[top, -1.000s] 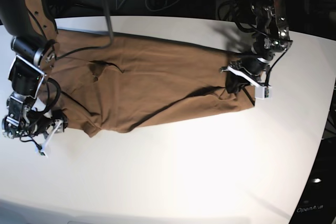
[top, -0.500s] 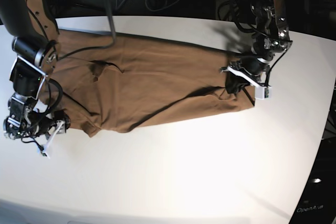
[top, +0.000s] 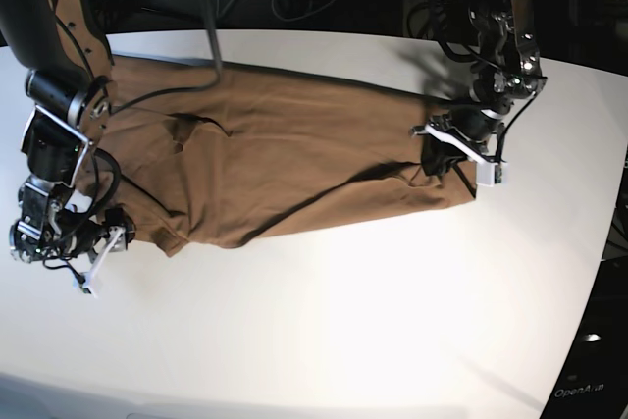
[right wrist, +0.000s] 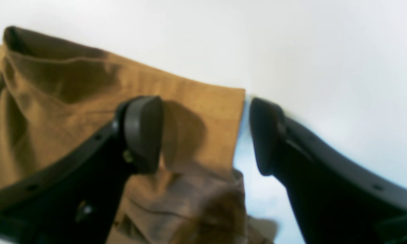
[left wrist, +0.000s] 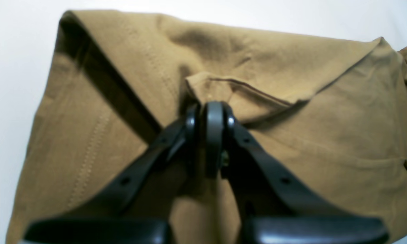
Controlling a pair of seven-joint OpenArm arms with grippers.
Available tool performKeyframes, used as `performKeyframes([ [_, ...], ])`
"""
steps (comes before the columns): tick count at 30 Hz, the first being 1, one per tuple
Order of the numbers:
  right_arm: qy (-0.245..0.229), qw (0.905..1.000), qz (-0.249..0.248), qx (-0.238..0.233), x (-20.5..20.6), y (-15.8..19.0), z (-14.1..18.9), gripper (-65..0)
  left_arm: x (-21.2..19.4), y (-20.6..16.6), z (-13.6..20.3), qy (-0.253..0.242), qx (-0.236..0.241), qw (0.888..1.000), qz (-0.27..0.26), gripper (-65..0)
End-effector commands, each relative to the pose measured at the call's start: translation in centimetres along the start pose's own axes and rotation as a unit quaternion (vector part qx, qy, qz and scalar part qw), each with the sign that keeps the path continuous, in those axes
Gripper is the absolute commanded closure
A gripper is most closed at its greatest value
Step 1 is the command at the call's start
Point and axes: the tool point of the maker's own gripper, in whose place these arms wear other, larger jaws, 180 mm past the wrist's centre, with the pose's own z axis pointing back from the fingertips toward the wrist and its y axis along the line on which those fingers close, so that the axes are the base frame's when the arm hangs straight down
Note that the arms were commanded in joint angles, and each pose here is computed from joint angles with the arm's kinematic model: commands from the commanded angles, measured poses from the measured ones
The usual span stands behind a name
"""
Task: Fold the T-shirt properly
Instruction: 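Reposition the open right gripper over the shirt's hem end, then grasp the hem end with the right gripper and pull away from left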
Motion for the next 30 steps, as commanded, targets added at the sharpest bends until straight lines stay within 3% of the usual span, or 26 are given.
performKeyframes([
  [1, -0.022, 0.9997, -0.001, -0.008, 1.8, -0.9, 1.1, -39.9, 1.3, -0.3, 0.0, -0.018, -0.005, 1.0, -0.006, -3.2],
  [3, -0.018, 0.9998, -0.001, -0.008, 1.6, -0.9, 1.1, -38.3, 1.3, -0.3, 0.0, -0.018, -0.005, 1.0, -0.006, -3.2],
  [5, -0.021, 0.9998, -0.005, -0.007, 1.6, -0.9, 1.1, -32.1, 1.3, -0.3, 0.0, -0.018, -0.005, 1.0, -0.006, -3.2],
  [10, -0.012, 0.9996, -0.026, -0.003, 0.5, -1.2, 1.0, -2.2, 1.3, -0.3, 0.0, -0.018, -0.006, 1.0, -0.006, -3.2],
  [11, -0.008, 0.9996, -0.026, -0.003, 0.3, -1.2, 1.0, 0.0, 1.2, -0.3, 0.0, -0.017, -0.005, 1.0, -0.005, -3.2],
  [24, -0.007, 0.9996, -0.027, -0.005, -0.5, -1.3, 0.7, -1.0, 0.9, -0.2, 0.1, -0.014, -0.004, 1.0, -0.004, -3.2],
  [30, -0.058, 0.997, -0.001, -0.051, 0.5, -1.9, 2.5, -1.0, 0.8, 0.0, 0.2, -0.01, -0.003, 1.0, -0.006, -3.2],
])
